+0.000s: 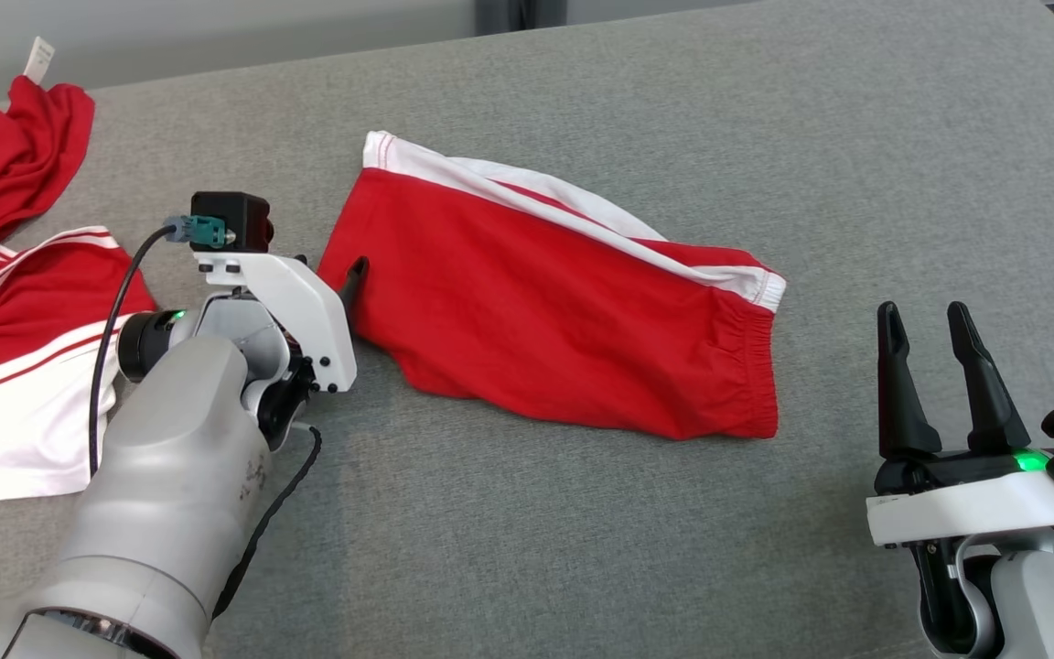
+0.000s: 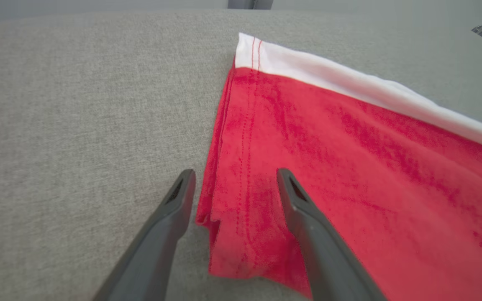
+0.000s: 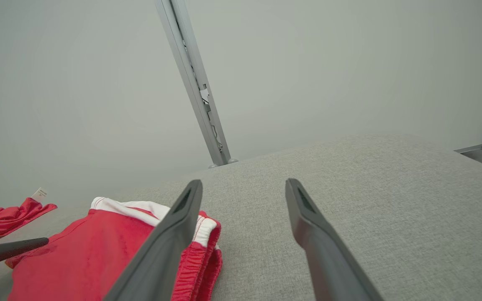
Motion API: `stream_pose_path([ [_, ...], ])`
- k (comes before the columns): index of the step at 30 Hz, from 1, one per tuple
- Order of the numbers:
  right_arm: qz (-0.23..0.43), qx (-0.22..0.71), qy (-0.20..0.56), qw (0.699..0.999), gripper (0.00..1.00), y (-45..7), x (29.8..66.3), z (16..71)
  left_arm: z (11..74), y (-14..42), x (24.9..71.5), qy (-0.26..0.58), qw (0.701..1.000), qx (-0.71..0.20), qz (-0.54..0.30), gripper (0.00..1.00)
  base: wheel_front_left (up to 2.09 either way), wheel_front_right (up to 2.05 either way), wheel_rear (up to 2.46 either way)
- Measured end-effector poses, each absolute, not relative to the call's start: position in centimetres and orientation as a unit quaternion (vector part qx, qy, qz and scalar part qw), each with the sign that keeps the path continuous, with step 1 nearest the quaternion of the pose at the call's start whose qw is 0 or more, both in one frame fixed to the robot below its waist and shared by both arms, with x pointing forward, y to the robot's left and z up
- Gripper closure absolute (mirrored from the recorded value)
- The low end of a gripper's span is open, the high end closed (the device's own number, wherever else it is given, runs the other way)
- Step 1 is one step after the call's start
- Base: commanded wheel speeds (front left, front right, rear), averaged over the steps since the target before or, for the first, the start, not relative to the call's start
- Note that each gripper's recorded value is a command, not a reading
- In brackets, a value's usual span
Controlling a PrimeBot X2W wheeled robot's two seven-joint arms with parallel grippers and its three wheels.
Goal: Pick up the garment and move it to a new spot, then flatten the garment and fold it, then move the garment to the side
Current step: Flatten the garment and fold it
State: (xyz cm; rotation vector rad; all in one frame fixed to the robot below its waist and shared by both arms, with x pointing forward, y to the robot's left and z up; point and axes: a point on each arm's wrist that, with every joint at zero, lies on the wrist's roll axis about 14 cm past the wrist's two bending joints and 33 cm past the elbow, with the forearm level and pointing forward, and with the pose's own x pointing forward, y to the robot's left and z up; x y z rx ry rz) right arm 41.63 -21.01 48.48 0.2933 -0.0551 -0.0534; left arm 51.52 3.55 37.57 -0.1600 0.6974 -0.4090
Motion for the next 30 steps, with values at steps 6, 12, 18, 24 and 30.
stream_pose_path([
  [6, -0.037, 0.145, -0.035, 0.988, 0.00, -21.8, 41.0, 49.0, 35.6, 4.0, 50.7, 0.375, 0.905, -0.078, -0.183, 0.00, 0.00, 0.00, 0.00],
  [12, -0.044, 0.144, -0.037, 0.988, 0.00, -22.2, 40.7, 49.1, 35.2, 4.0, 50.4, 0.383, 0.902, -0.080, -0.181, 0.59, 0.00, 0.00, 0.00],
  [18, -0.043, 0.146, -0.046, 0.987, 0.00, -22.3, 40.6, 49.7, 35.2, 3.1, 49.1, 0.386, 0.897, -0.091, -0.196, 1.00, 0.00, 0.00, 0.00],
  [24, -0.031, 0.150, -0.053, 0.987, 0.00, -21.5, 40.9, 50.2, 36.0, 3.1, 48.3, 0.360, 0.906, -0.112, -0.194, 1.00, 0.00, 0.00, 0.00],
  [30, -0.016, 0.152, -0.054, 0.987, 0.00, -20.4, 40.9, 50.4, 37.6, 2.8, 47.2, 0.322, 0.914, -0.152, -0.196, 1.00, 0.00, 0.00, 0.00],
])
